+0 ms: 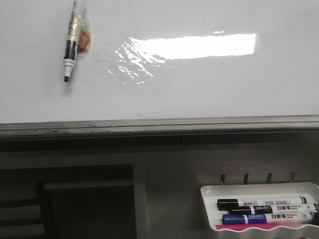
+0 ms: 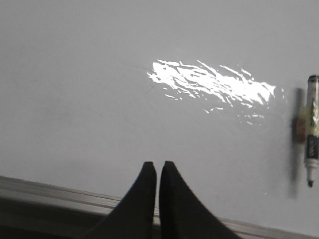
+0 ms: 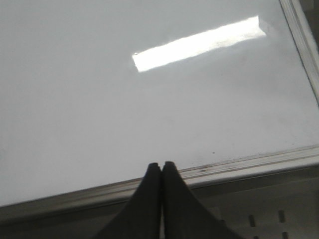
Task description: Write number 7 on whiteboard
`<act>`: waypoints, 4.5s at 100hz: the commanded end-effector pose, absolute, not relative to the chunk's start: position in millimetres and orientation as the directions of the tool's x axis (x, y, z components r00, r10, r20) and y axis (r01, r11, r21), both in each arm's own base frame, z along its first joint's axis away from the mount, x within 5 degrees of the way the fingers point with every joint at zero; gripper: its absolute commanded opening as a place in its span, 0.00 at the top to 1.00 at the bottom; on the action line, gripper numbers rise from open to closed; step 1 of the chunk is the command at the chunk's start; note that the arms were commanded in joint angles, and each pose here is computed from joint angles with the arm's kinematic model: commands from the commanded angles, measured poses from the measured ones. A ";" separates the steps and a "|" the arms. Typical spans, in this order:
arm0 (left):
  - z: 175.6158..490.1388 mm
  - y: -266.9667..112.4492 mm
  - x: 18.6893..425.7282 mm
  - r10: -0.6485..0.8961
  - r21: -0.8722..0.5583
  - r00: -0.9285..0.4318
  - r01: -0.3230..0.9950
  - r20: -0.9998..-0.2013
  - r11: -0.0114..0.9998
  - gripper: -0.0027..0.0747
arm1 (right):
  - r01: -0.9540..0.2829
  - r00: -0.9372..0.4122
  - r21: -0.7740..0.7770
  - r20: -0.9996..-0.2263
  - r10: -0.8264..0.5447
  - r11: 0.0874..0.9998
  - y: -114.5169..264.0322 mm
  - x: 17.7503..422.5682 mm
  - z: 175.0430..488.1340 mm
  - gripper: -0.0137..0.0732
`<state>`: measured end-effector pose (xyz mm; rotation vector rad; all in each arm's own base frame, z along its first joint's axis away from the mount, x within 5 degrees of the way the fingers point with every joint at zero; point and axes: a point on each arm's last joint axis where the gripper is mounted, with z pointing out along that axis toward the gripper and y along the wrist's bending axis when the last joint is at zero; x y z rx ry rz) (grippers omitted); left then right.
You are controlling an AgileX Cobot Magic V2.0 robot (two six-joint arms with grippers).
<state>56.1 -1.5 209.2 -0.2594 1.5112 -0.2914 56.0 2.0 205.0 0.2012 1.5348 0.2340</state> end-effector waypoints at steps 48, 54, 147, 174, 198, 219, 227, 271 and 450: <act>266.2 -13.2 48.7 -0.459 -0.458 -0.032 0.142 -0.888 0.877 0.99 | -0.094 -0.100 0.422 -0.905 0.413 0.902 12.2 57.0 249.6 0.91; 277.8 -15.3 53.4 -0.378 -0.390 -0.104 0.135 -0.920 0.911 0.99 | -0.085 -0.188 0.383 -0.913 0.363 0.920 14.1 63.7 255.0 0.91; 309.9 -65.8 157.3 -0.177 -0.304 -0.368 0.324 -0.913 0.896 0.36 | -0.139 -0.475 0.266 -0.863 0.172 0.954 23.3 109.0 296.4 0.33; 299.1 -104.6 205.4 -0.124 -0.246 -0.339 0.343 -0.932 0.907 0.37 | -0.139 -0.473 0.266 -0.864 0.172 0.954 23.2 109.2 296.6 0.33; 290.0 -122.9 240.7 -0.082 -0.209 -0.361 0.331 -0.929 0.920 0.37 | -0.139 -0.473 0.266 -0.864 0.172 0.954 23.2 109.2 296.6 0.33; 283.1 -132.4 257.7 -0.043 -0.181 -0.378 0.338 -0.925 0.924 0.37 | -0.139 -0.471 0.266 -0.865 0.173 0.954 23.1 109.3 296.7 0.33; 279.8 -134.9 261.9 -0.022 -0.163 -0.380 0.345 -0.925 0.924 0.37 | -0.138 -0.470 0.266 -0.866 0.173 0.954 23.0 109.3 296.9 0.33; 278.1 -136.4 258.0 0.054 -0.114 -0.394 0.393 -0.918 0.912 0.99 | -0.140 -0.477 0.267 -0.862 0.171 0.954 23.3 109.0 296.3 0.33; 322.2 -231.3 142.4 0.526 0.339 0.112 0.870 -0.843 0.359 0.99 | -0.612 -0.744 0.617 -0.661 -0.096 0.495 103.0 203.0 330.2 0.92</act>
